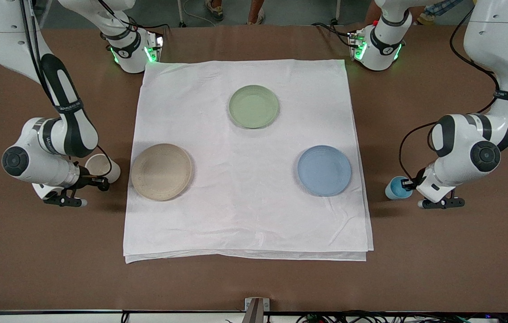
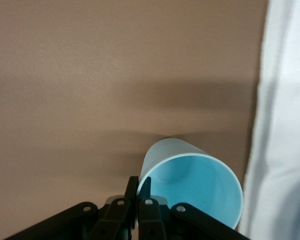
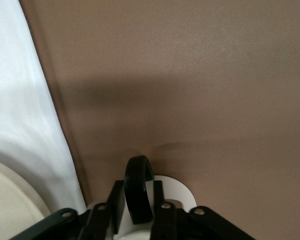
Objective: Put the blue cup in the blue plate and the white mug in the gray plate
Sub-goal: 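Lift the mug onto the beige plate while the left gripper places the cup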
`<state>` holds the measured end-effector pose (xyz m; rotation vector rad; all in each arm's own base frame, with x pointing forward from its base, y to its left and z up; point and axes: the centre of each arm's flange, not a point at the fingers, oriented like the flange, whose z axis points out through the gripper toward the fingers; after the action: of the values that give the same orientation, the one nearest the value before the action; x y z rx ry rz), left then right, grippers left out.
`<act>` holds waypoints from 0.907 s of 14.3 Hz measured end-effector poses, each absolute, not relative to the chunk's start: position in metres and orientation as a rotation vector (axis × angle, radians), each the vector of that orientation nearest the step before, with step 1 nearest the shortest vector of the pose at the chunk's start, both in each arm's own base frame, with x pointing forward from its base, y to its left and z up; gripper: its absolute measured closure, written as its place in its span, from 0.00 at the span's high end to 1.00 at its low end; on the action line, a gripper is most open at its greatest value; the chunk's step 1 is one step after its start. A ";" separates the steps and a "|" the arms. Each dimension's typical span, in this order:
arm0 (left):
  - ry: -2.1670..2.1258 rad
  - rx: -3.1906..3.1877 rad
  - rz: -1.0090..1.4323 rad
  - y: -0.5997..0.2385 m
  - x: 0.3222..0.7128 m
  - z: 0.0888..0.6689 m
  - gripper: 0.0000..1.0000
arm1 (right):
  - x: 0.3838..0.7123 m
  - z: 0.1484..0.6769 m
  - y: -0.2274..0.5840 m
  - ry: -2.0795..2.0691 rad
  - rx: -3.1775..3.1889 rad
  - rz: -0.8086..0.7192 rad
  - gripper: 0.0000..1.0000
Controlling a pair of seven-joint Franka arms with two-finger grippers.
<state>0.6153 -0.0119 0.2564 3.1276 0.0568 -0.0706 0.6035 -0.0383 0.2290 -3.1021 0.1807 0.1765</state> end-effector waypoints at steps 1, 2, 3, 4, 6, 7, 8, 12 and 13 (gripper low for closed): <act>0.056 3.124 -0.086 -0.024 0.613 0.269 0.04 | 0.604 0.230 -0.038 0.180 -3.100 0.186 0.19; 0.058 3.121 -0.098 -0.041 0.610 0.284 0.04 | 0.605 0.234 -0.037 0.177 -3.097 0.207 0.19; 0.065 3.117 -0.104 -0.062 0.605 0.300 0.04 | 0.608 0.244 -0.034 0.182 -3.086 0.248 0.19; 0.081 3.113 -0.108 -0.086 0.599 0.314 0.04 | 0.614 0.260 -0.029 0.205 -3.067 0.279 0.19; 0.129 3.103 -0.115 -0.136 0.583 0.326 0.04 | 0.621 0.297 -0.008 0.275 -3.033 0.284 0.19; 0.148 3.099 -0.124 -0.155 0.575 0.326 0.04 | 0.621 0.311 0.012 0.319 -3.022 0.279 0.19; 0.166 3.097 -0.136 -0.170 0.569 0.324 0.04 | 0.618 0.319 0.035 0.362 -3.007 0.278 0.19; 0.238 3.096 -0.191 -0.212 0.550 0.301 0.04 | 0.598 0.301 0.115 0.446 -2.951 0.242 0.19; 0.245 3.102 -0.205 -0.221 0.547 0.293 0.04 | 0.592 0.290 0.127 0.447 -2.952 0.212 0.19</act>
<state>0.5466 -0.2205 0.2931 3.1018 0.2454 -0.2052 0.5918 0.1265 0.2900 -2.9521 0.4466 0.2120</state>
